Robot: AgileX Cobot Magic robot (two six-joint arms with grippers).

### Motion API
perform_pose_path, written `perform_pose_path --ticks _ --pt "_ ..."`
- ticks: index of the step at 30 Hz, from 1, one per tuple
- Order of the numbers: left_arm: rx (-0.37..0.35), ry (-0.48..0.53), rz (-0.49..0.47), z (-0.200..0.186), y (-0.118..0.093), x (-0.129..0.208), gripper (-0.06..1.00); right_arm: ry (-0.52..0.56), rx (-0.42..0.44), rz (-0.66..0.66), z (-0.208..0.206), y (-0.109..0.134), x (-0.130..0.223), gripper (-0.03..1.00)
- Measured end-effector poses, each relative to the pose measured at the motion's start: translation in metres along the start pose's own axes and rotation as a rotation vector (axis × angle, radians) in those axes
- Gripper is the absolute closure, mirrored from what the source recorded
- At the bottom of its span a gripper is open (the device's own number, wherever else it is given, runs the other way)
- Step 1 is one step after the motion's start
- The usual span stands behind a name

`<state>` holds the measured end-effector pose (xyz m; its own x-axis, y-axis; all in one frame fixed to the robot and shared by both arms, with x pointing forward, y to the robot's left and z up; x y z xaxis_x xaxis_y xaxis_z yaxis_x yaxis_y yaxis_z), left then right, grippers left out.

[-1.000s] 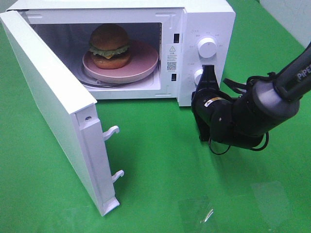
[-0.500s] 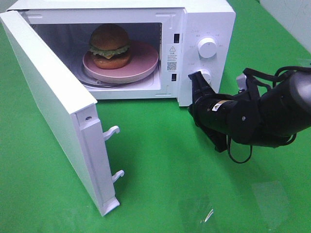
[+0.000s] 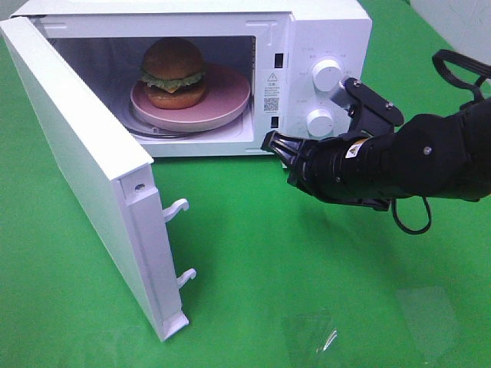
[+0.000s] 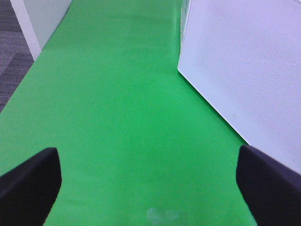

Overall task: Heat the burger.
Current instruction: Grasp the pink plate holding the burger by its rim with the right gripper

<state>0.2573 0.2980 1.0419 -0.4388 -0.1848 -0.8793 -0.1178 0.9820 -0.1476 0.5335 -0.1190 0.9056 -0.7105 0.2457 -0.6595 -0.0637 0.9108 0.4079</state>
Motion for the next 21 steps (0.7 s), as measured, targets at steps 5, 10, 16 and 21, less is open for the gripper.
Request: perform_pose_path --ticks 5,10,16,21 --pt "0.000 0.000 0.000 0.000 0.000 0.000 0.00 0.071 -0.018 -0.237 -0.014 0.005 0.001 0.97" --pt "0.000 0.000 0.000 0.000 0.000 0.000 0.00 0.115 -0.042 -0.395 -0.026 0.008 0.002 0.96" --pt "0.000 0.000 0.000 0.000 0.000 0.000 0.00 0.174 -0.097 -0.627 -0.047 0.014 0.002 0.95" --pt "0.000 0.000 0.000 0.000 0.000 0.000 0.00 0.179 -0.133 -0.764 -0.060 0.018 0.000 0.95"
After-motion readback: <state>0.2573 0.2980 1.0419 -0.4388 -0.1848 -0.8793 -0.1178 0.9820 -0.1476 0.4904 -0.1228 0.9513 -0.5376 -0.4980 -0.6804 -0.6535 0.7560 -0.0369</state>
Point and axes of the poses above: a point on each arm's last joint axis where the gripper is mounted, z pointing out along that axis toward the gripper, y along the wrist's bending axis when the last joint is at zero, x = y × z, the point moved 3 cm from there along z, pointing out along that axis toward the gripper, and after that the axes turned 7 degrees about -z, right-handed, at the moved point
